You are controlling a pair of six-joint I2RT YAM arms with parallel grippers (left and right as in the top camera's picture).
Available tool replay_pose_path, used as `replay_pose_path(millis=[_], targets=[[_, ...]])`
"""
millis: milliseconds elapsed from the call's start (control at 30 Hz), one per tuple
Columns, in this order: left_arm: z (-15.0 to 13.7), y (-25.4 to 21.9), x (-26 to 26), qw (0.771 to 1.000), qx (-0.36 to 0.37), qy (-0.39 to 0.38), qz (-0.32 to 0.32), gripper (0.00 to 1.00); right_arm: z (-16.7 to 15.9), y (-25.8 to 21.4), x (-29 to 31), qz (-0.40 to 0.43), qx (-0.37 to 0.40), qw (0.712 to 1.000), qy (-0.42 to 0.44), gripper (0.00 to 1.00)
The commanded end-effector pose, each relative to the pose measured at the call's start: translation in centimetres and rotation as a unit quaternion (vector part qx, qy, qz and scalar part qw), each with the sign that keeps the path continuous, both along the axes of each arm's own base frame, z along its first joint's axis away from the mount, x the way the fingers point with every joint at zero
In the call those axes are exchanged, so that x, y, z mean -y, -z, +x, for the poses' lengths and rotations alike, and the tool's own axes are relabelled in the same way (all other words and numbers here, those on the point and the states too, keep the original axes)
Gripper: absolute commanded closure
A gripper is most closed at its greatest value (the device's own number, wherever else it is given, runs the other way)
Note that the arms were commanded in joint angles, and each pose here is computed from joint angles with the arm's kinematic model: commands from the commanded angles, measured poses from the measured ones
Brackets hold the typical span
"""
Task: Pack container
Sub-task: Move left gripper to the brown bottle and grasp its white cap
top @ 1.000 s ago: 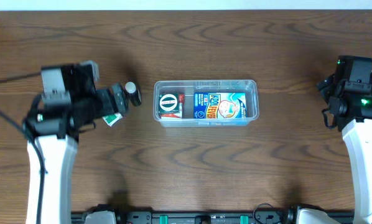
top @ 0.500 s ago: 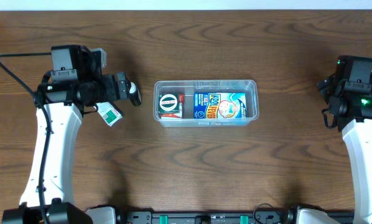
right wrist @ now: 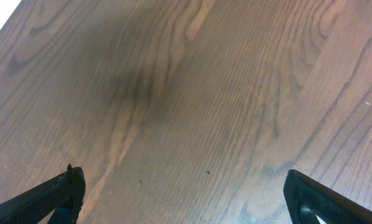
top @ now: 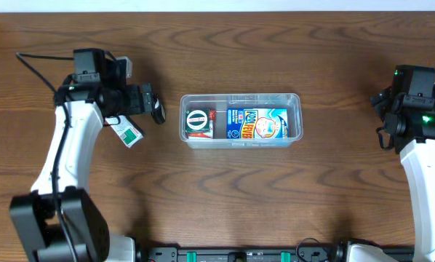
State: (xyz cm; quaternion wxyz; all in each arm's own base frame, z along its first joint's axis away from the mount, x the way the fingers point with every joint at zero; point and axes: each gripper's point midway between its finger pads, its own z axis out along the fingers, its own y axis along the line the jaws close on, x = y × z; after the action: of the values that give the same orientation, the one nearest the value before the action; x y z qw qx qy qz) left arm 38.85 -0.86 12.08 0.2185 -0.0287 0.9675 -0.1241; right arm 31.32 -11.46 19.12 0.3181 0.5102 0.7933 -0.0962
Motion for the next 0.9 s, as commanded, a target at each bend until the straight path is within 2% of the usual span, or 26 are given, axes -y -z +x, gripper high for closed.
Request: replay_pose_path(millis=[0, 333, 633, 767, 867], targets=[[0.7, 0.5, 1.1, 0.999, 0.007, 0.036, 0.010, 0.02, -0.1, -0.2, 0.3, -0.001, 0.006, 1.000, 0.011, 0.01], [1.5, 1.8, 2.2, 0.995, 0.008, 0.064, 0.078, 0.02, -0.1, -0.2, 0.3, -0.001, 0.006, 1.000, 0.011, 0.01], [1.4, 3.2, 2.3, 0.994, -0.010, 0.066, 0.082, 0.01, -0.1, -0.2, 0.3, -0.001, 0.006, 1.000, 0.011, 0.01], [1.5, 3.3, 2.1, 0.994, -0.011, 0.060, 0.085, 0.18, -0.1, -0.2, 0.3, -0.001, 0.006, 1.000, 0.011, 0.01], [1.4, 3.3, 2.1, 0.994, -0.011, 0.060, 0.085, 0.25, -0.1, -0.2, 0.3, 0.000, 0.006, 1.000, 0.010, 0.01]])
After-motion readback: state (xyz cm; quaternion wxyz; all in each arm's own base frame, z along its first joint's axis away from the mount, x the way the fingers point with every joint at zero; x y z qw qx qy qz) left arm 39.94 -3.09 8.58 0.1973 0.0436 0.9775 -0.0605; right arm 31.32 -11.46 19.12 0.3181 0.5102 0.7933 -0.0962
